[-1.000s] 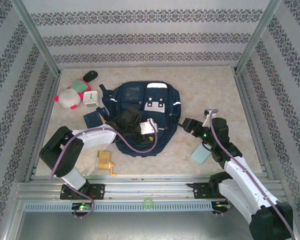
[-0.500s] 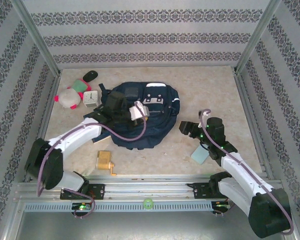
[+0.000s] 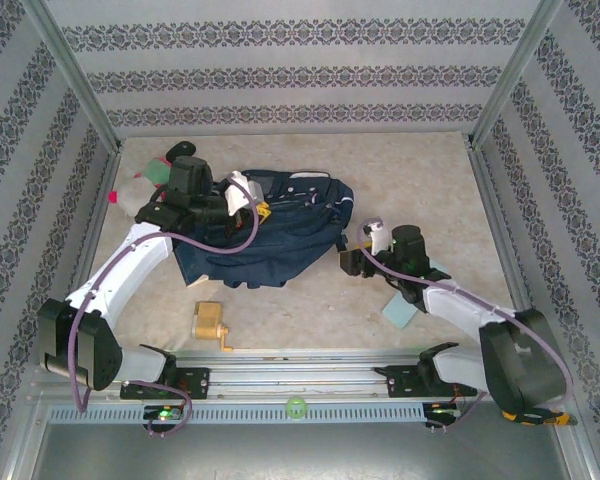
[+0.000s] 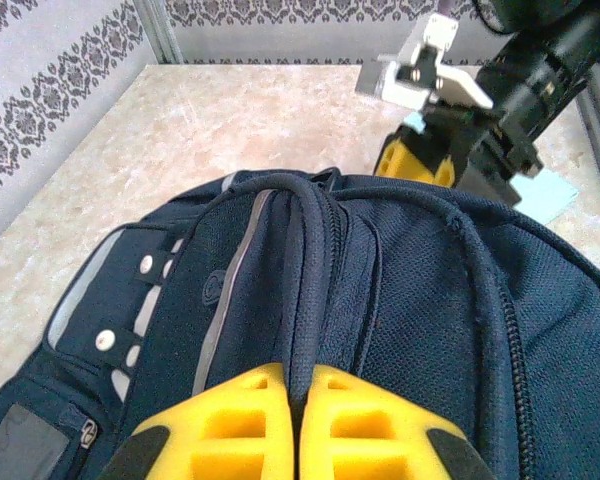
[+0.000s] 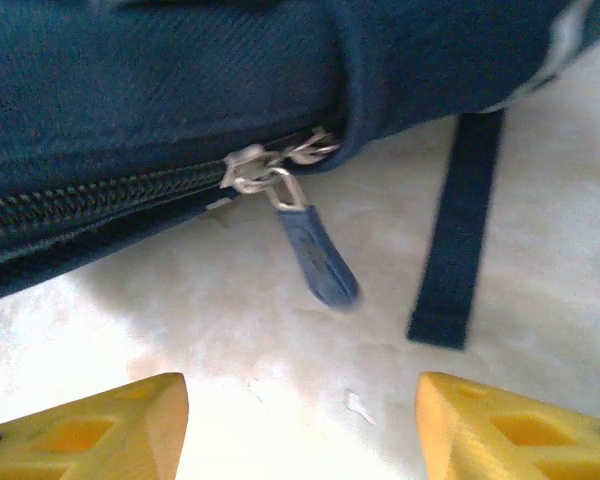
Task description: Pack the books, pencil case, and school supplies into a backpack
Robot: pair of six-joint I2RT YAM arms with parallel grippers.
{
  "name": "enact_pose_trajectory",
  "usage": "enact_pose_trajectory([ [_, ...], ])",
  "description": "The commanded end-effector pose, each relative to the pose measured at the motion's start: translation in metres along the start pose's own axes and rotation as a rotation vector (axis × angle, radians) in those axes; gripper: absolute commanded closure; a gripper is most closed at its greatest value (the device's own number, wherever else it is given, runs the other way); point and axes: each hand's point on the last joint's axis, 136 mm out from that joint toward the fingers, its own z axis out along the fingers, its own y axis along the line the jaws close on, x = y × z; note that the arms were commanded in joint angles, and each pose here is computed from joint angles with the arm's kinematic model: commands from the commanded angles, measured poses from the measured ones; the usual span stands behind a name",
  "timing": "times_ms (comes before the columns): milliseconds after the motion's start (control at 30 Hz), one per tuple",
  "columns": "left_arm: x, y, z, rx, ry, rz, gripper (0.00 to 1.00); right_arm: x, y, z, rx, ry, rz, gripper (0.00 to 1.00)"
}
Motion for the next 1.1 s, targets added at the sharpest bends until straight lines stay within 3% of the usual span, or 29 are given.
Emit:
enact_pose_trajectory([
  [0,-0.046,-0.002,-0.019,0.031,-0.131,0.116,1.00,-0.029,0.022,0.009,-0.095,-0.082,-0.196,0.40],
  [233,-0.046,-0.003,-0.022,0.048,-0.142,0.119,1.00,-0.041,0.015,0.017,-0.071,-0.152,-0.322,0.40],
  [400,-0.043,-0.002,-0.022,0.048,-0.136,0.121,1.00,-0.046,0.023,0.014,-0.116,-0.204,-0.391,0.48],
  [500,-0.042,-0.001,-0.023,0.046,-0.136,0.120,1.00,-0.046,0.024,0.013,-0.139,-0.210,-0.391,0.57],
  [800,-0.034,0.010,-0.022,-0.022,-0.106,0.130,1.00,-0.042,0.029,0.005,-0.200,-0.213,-0.367,0.99],
  [1067,-0.027,0.029,-0.021,-0.168,-0.089,0.124,1.00,-0.042,0.043,-0.006,-0.258,-0.213,-0.324,1.00],
])
